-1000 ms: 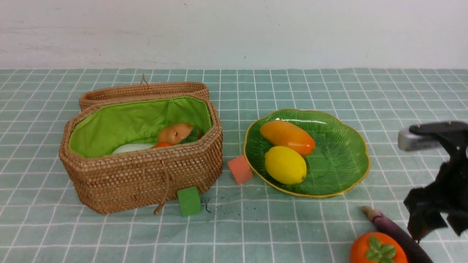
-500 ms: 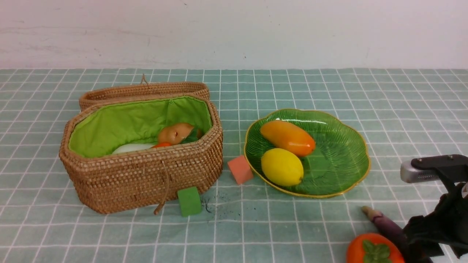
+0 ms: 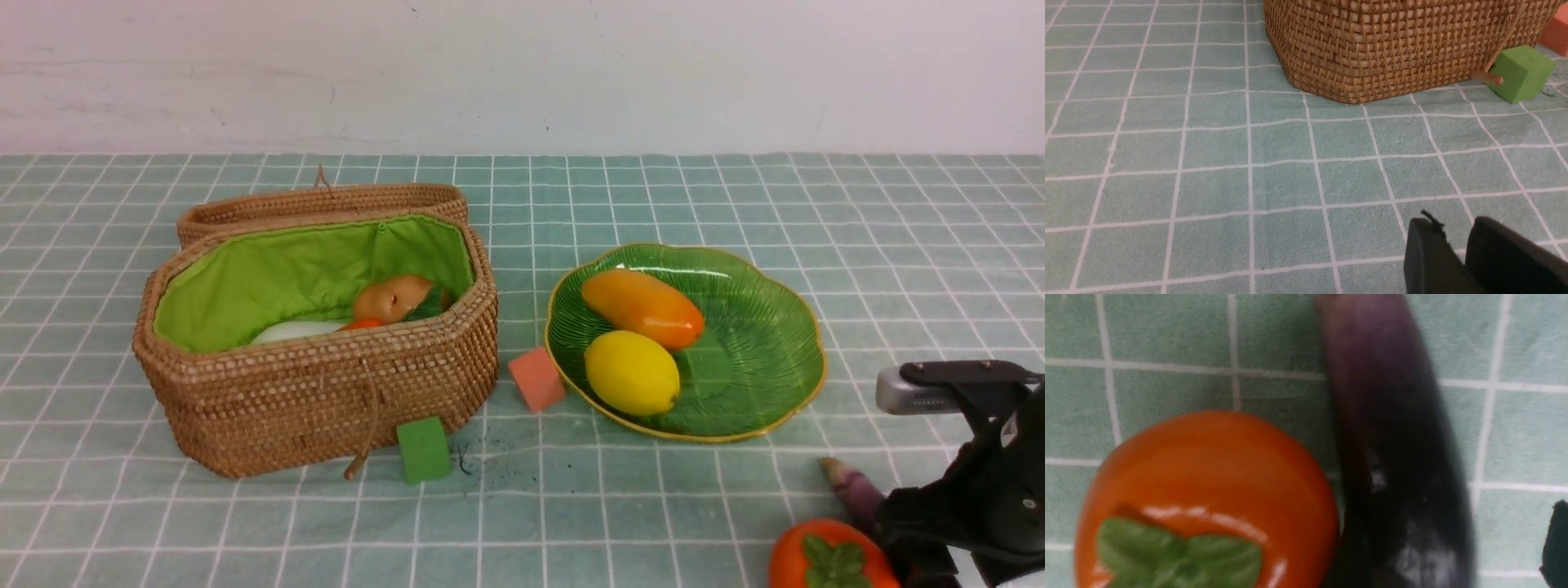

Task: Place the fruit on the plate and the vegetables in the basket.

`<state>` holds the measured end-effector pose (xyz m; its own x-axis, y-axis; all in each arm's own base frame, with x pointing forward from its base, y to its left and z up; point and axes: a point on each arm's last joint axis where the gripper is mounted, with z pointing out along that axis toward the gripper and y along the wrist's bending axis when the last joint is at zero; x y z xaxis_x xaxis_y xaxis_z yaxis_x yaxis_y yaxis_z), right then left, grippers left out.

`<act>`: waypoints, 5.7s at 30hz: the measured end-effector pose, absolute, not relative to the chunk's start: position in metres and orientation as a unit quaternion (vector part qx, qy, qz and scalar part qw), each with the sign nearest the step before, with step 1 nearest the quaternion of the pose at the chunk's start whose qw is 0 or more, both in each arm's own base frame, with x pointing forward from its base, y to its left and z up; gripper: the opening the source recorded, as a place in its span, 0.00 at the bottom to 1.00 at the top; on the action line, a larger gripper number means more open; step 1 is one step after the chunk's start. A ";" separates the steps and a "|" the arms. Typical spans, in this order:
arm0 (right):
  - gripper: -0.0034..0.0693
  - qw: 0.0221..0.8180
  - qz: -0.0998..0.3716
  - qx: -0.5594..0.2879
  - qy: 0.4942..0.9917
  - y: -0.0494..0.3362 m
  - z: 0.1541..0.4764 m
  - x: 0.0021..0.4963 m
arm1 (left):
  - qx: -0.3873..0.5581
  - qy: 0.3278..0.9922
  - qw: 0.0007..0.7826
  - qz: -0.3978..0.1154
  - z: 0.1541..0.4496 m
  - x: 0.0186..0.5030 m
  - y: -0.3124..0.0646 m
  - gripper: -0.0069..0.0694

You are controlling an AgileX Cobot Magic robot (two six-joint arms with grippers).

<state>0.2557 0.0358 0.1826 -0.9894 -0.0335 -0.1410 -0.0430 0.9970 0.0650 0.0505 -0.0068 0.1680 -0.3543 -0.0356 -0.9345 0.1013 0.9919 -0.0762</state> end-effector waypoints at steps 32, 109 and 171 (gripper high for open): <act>0.59 0.456 0.229 -0.365 0.778 0.244 0.360 0.345 | 0.020 0.821 0.568 -0.060 0.168 0.051 -0.007 0.28; 0.74 0.174 0.275 -0.076 0.942 0.053 0.226 0.299 | 0.020 0.821 0.568 -0.060 0.168 0.051 -0.007 0.28; 0.03 0.184 0.143 -0.083 0.969 0.031 0.262 0.188 | 0.020 0.821 0.568 -0.060 0.168 0.051 -0.007 0.28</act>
